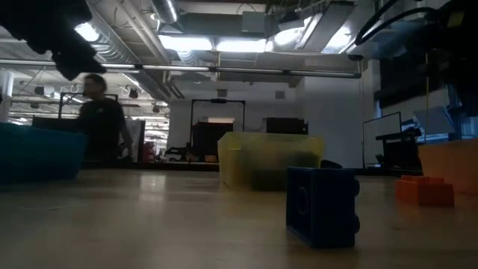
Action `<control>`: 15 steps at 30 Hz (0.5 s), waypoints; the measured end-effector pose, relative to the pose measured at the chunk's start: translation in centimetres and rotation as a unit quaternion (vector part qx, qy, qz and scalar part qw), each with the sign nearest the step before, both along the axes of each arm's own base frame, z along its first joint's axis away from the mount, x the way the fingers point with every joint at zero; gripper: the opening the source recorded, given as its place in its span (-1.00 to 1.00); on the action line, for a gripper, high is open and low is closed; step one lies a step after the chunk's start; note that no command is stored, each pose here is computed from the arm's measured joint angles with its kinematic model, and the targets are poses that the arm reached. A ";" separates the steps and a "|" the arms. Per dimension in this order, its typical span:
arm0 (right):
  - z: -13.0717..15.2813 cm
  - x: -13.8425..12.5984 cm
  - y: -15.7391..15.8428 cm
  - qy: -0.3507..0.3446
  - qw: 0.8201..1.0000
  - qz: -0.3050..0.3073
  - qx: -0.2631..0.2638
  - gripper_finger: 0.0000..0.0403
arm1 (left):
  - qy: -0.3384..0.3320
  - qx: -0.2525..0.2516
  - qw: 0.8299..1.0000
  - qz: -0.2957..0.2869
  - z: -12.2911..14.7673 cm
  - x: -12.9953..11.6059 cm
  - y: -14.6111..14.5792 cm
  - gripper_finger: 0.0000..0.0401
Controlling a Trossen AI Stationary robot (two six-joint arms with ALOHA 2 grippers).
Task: Sort blocks by size
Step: Put the blue 4 stud game piece into the orange bin
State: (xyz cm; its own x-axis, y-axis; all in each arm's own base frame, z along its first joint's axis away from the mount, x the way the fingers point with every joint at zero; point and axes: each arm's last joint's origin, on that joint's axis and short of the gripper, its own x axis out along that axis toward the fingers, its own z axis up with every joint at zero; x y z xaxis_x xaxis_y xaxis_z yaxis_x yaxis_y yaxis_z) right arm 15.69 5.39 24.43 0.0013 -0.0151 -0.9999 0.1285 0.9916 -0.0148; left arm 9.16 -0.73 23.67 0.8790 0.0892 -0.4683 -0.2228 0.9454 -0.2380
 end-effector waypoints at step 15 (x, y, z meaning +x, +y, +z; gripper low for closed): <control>0.0 -0.1 0.1 0.007 0.999 -0.030 0.015 -0.43 | -0.153 0.027 0.988 -0.021 -2.7 -2.0 0.3 -0.03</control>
